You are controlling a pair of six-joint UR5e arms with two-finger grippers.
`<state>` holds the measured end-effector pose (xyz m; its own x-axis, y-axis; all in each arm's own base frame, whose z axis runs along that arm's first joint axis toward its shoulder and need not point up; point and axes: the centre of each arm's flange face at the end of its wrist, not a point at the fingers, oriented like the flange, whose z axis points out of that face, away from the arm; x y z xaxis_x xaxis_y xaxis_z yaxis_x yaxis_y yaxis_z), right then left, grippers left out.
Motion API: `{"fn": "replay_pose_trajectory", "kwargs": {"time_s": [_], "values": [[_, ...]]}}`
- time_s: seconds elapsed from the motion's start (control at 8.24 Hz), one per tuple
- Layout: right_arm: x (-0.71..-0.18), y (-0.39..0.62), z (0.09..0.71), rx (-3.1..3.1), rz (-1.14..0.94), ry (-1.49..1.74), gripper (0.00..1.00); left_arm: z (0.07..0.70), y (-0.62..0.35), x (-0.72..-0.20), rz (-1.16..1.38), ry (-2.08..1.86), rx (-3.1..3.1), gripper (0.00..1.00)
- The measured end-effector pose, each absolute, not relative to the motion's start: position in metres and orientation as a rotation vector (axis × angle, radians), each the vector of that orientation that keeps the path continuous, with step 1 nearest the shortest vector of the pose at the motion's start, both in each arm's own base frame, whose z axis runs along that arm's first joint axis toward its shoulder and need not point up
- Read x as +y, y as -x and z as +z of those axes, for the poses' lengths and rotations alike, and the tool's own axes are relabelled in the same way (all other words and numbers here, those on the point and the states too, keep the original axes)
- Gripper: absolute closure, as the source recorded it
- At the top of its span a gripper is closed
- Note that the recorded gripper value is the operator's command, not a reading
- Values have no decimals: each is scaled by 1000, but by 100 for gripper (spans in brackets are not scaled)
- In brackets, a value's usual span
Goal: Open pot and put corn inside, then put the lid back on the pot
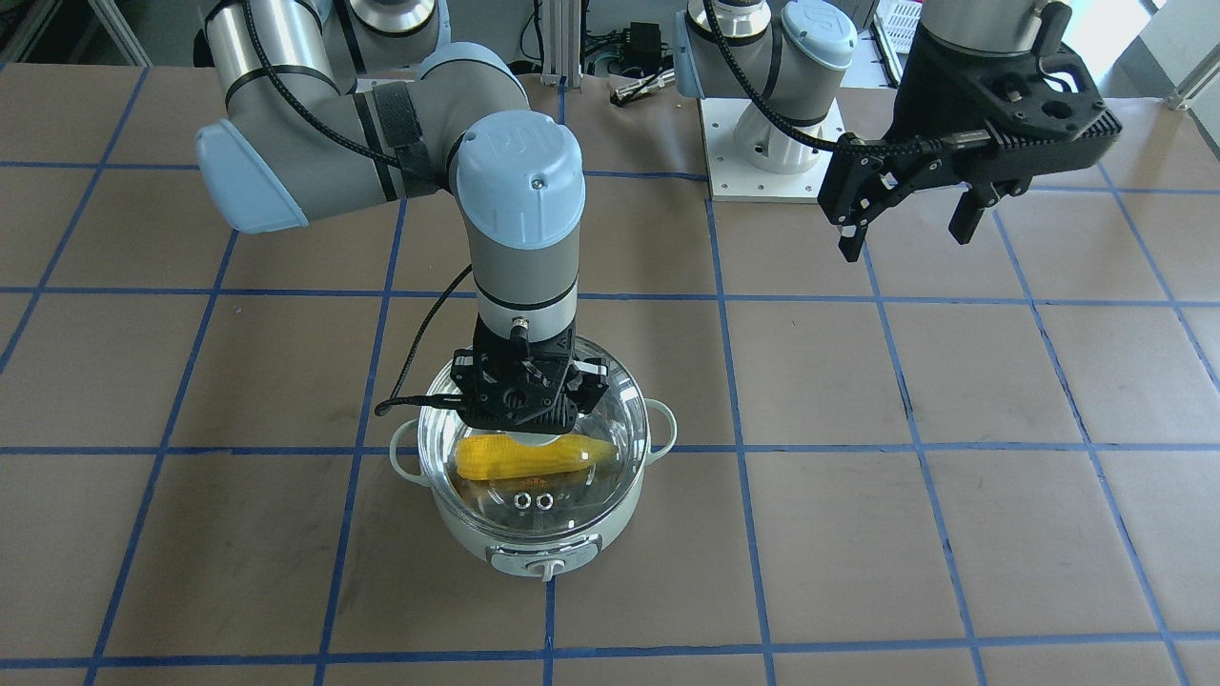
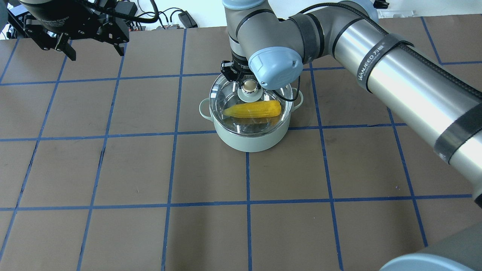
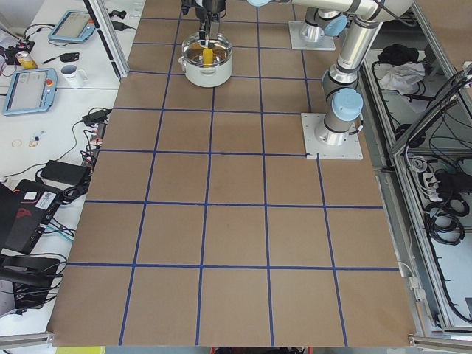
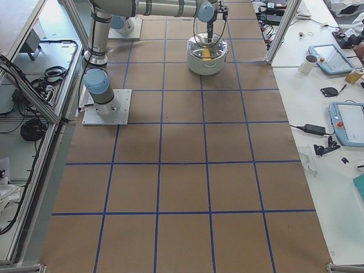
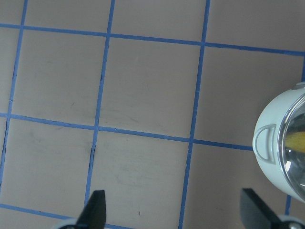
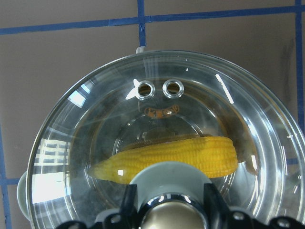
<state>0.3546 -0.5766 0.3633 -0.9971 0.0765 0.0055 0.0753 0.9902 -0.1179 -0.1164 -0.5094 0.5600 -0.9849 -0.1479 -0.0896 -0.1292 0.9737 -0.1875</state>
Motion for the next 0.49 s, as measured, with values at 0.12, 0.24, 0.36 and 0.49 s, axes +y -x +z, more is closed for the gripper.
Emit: {"fn": "replay_pose_trajectory", "kwargs": {"time_s": [0.12, 0.24, 0.36, 0.49], "values": [[-577, -356, 363, -3130, 204, 139, 87, 559, 115, -508, -267, 177, 3011, 0], [-578, -356, 363, -3134, 218, 151, 87, 558, 116, -504, -240, 157, 3022, 0], [-578, -357, 363, -3136, 224, 152, 87, 560, 119, -496, -213, 143, 3054, 0], [-578, -357, 363, -3136, 225, 148, 87, 563, 121, -489, -197, 126, 3079, 0]]}}
